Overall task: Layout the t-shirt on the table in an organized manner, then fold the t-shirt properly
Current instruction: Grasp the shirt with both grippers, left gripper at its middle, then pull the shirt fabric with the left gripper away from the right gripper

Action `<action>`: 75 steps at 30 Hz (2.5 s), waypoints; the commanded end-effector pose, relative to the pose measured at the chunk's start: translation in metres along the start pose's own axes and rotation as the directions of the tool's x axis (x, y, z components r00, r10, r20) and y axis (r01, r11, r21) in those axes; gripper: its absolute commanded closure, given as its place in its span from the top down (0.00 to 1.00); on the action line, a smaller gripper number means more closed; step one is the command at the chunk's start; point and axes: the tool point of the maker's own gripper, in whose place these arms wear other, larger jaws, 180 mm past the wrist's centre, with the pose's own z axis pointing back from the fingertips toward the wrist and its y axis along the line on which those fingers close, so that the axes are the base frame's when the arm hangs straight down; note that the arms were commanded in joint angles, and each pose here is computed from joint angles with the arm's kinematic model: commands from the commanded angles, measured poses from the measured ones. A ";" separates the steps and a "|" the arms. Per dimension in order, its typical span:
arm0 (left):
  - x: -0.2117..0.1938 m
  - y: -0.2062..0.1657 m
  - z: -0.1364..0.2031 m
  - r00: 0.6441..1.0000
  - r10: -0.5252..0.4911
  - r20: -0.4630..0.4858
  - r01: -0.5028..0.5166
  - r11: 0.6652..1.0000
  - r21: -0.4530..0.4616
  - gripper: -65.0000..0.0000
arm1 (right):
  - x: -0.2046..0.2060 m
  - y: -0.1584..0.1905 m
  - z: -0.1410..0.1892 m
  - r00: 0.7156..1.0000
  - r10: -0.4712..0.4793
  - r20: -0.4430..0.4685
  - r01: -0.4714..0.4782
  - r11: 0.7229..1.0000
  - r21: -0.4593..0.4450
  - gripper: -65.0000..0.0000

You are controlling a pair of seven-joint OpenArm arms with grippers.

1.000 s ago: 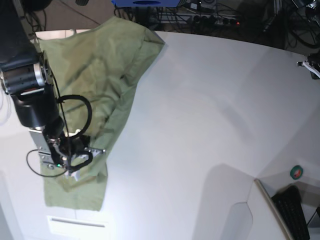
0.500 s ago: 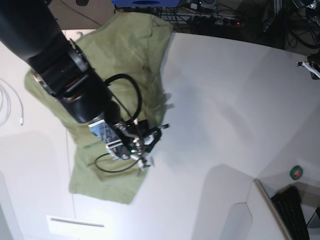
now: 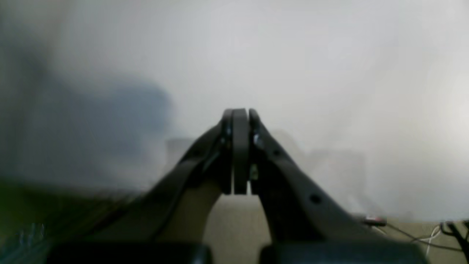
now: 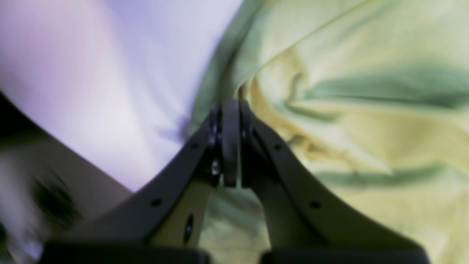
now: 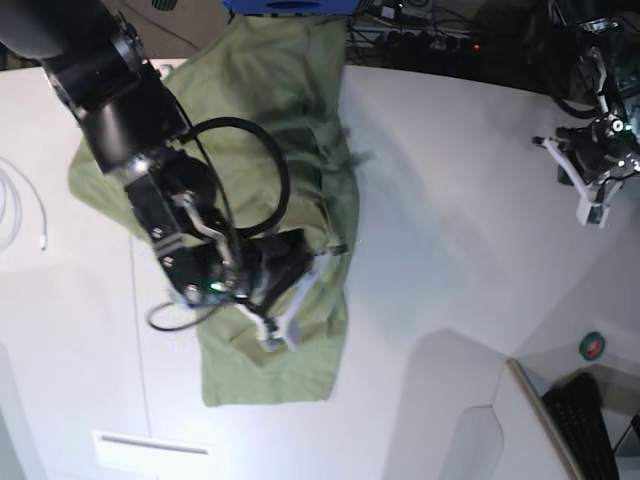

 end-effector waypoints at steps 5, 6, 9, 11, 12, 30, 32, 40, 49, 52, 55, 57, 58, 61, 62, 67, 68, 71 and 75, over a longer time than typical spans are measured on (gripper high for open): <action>0.078 -0.101 -0.015 0.979 -0.125 0.162 0.155 0.970 -0.186 0.00 | -0.054 -0.051 0.046 0.974 -0.221 0.052 0.224 0.973 -0.050 0.00; 0.092 -0.124 -0.017 0.973 -0.134 0.187 0.173 0.961 -0.214 0.00 | -0.068 -0.060 0.051 0.966 -0.253 0.056 0.256 0.965 -0.064 0.00; 0.128 -0.181 -0.024 0.962 -0.147 0.229 0.207 0.941 -0.267 0.00 | -0.105 -0.082 0.064 0.939 -0.340 0.052 0.344 0.933 -0.108 0.00; 0.145 -0.211 -0.032 0.960 -0.159 0.231 0.225 0.928 -0.296 0.00 | -0.125 -0.088 0.070 0.926 -0.375 0.042 0.378 0.917 -0.127 0.00; 0.153 -0.226 -0.036 0.959 -0.170 0.228 0.237 0.920 -0.312 0.00 | -0.136 -0.088 0.071 0.922 -0.386 0.029 0.386 0.913 -0.132 0.00; 0.120 -0.274 -0.092 0.950 -0.298 0.091 0.309 0.865 -0.395 0.00 | -0.197 -0.165 0.022 0.865 -0.498 -0.059 0.455 0.829 -0.325 0.00; 0.109 -0.261 -0.090 0.947 -0.310 0.090 0.320 0.869 -0.378 0.00 | -0.184 -0.190 0.020 0.872 -0.488 -0.048 0.442 0.824 -0.353 0.00; 0.073 -0.230 -0.081 0.977 -0.205 0.059 0.212 0.912 -0.352 0.00 | -0.101 -0.250 0.007 0.892 -0.452 -0.014 0.419 0.839 -0.348 0.00; 0.099 -0.263 -0.045 0.985 -0.128 0.116 0.164 0.904 -0.395 0.00 | -0.005 -0.281 0.016 0.957 -0.276 0.093 0.290 0.865 -0.410 0.00; 0.114 -0.258 -0.033 0.981 -0.122 0.151 0.172 0.909 -0.380 0.00 | 0.012 -0.292 0.024 0.956 -0.267 0.120 0.292 0.853 -0.432 0.00; 0.131 -0.221 -0.023 0.985 -0.057 0.164 0.107 0.943 -0.316 0.00 | 0.029 -0.305 0.051 0.960 -0.230 0.159 0.278 0.851 -0.446 0.00; 0.139 -0.193 -0.016 0.986 -0.008 0.169 0.054 0.961 -0.272 0.00 | 0.033 -0.294 0.062 0.971 -0.172 0.168 0.229 0.870 -0.436 0.00; 0.143 -0.180 -0.012 0.984 0.013 0.179 0.032 0.969 -0.245 0.00 | 0.035 -0.286 0.070 0.971 -0.150 0.186 0.216 0.881 -0.422 0.00; 0.158 -0.156 -0.003 0.974 0.050 0.221 -0.004 0.980 -0.201 0.00 | 0.021 -0.261 0.094 0.952 -0.166 0.257 0.252 0.901 -0.353 0.00; 0.168 -0.153 -0.002 0.971 0.034 0.238 0.013 0.981 -0.193 0.00 | 0.015 -0.250 0.098 0.943 -0.183 0.278 0.271 0.907 -0.322 0.00; 0.201 -0.172 -0.027 0.993 -0.007 0.115 0.032 0.976 -0.216 0.00 | -0.018 -0.206 0.106 0.915 -0.239 0.324 0.321 0.920 -0.227 0.00; 0.208 -0.175 -0.033 0.996 0.019 0.087 0.000 0.977 -0.213 0.00 | -0.022 -0.201 0.105 0.918 -0.238 0.318 0.317 0.922 -0.222 0.00; 0.233 -0.180 -0.048 0.996 0.085 0.027 -0.079 0.981 -0.175 0.24 | -0.036 -0.192 0.098 0.921 -0.251 0.297 0.320 0.924 -0.210 0.00; 0.259 -0.187 -0.058 0.998 0.060 -0.006 -0.060 0.986 -0.156 0.64 | -0.048 -0.193 0.094 0.926 -0.261 0.274 0.324 0.921 -0.215 0.00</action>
